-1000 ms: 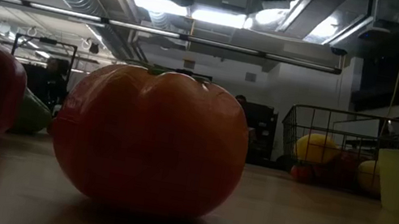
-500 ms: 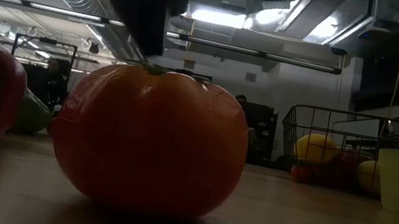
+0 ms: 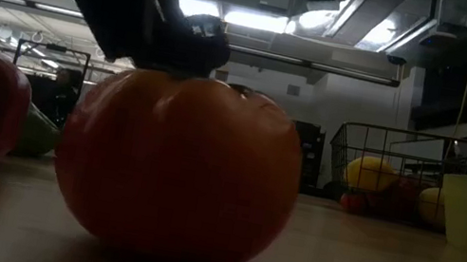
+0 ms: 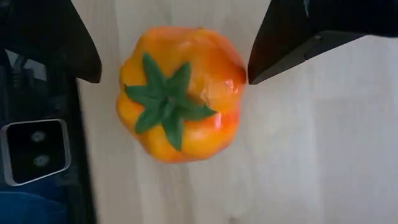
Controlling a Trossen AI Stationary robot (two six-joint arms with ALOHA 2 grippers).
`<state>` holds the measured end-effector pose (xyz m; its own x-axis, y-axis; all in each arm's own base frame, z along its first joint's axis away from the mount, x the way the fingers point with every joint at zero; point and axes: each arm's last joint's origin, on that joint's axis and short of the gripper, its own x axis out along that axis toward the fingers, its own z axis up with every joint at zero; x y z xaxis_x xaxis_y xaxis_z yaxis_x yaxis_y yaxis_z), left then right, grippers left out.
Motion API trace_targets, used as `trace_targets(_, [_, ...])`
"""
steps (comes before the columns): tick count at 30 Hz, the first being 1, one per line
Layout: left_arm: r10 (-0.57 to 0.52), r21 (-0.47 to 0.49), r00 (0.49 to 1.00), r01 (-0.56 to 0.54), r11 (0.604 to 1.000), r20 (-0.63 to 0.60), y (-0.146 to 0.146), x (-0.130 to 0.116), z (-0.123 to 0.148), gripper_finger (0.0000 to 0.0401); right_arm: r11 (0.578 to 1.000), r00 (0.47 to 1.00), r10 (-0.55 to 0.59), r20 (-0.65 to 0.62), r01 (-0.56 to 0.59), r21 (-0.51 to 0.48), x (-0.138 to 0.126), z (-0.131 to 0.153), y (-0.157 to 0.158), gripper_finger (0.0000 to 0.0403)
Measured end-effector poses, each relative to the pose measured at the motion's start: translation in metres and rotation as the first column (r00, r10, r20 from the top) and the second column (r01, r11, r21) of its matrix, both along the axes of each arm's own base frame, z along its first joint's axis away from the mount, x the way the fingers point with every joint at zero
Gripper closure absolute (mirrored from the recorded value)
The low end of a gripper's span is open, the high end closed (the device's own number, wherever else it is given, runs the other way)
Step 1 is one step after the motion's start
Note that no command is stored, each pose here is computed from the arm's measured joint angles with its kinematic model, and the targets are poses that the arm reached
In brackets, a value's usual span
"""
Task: Sort produce into baskets
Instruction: Put the orange tomato into the wired basket
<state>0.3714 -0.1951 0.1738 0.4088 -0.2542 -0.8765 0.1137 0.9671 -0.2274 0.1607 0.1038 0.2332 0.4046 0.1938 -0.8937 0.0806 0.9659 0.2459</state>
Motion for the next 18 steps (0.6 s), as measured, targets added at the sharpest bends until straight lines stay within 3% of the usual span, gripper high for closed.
trace_targets(12, [-0.018,0.081,0.999,0.016,0.997,0.026,-0.003,0.006,-0.019,0.0008,1.0,1.0,0.0,0.001,0.0,0.0,0.0,0.0,0.0,0.0081])
trace_targets(18, [-0.025,0.086,0.999,0.022,0.996,0.034,-0.003,0.009,-0.025,0.0044,1.0,0.999,-0.015,0.035,0.015,-0.011,0.002,0.001,0.0,0.0081])
